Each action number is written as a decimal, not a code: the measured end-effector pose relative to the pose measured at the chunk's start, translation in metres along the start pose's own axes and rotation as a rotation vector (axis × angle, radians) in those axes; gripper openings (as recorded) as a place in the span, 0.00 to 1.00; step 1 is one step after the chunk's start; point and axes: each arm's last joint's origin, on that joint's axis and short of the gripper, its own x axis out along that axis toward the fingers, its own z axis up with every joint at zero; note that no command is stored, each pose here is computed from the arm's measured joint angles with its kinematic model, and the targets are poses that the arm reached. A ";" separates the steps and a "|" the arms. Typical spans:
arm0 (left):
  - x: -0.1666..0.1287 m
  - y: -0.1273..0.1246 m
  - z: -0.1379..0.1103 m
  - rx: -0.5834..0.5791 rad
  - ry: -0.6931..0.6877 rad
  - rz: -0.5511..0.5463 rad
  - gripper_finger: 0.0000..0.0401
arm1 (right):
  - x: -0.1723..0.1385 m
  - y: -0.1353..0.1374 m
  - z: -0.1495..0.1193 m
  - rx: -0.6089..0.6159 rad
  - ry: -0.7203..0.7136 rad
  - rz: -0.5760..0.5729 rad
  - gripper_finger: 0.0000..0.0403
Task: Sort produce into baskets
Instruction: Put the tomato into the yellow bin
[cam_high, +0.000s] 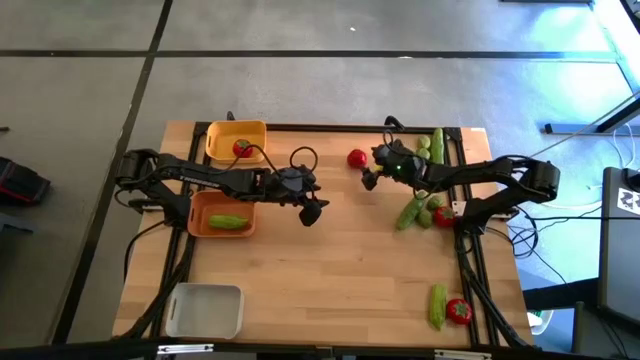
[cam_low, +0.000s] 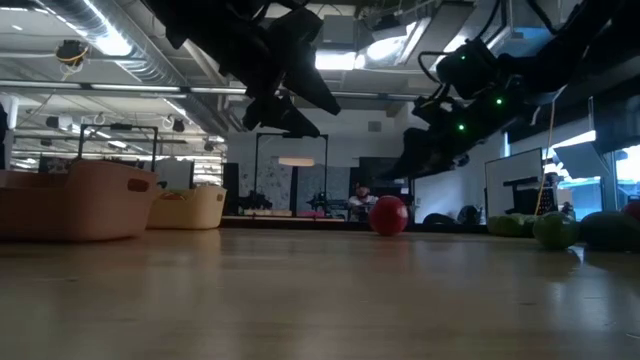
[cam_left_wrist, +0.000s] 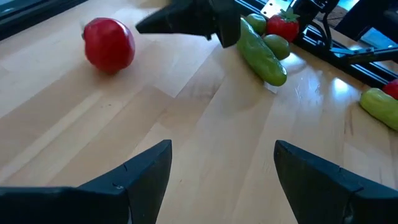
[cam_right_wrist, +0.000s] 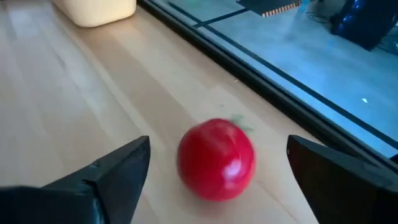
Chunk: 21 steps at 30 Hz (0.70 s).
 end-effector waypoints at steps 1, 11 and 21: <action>0.000 0.000 0.000 0.000 0.000 0.000 0.69 | 0.000 0.000 0.001 0.000 -0.001 -0.002 0.92; 0.000 0.000 0.000 0.015 0.000 0.000 0.69 | 0.000 0.001 0.001 0.002 0.001 0.022 0.93; 0.000 0.000 0.000 0.016 0.000 0.000 0.69 | 0.001 -0.002 0.002 -0.046 -0.007 -0.016 0.98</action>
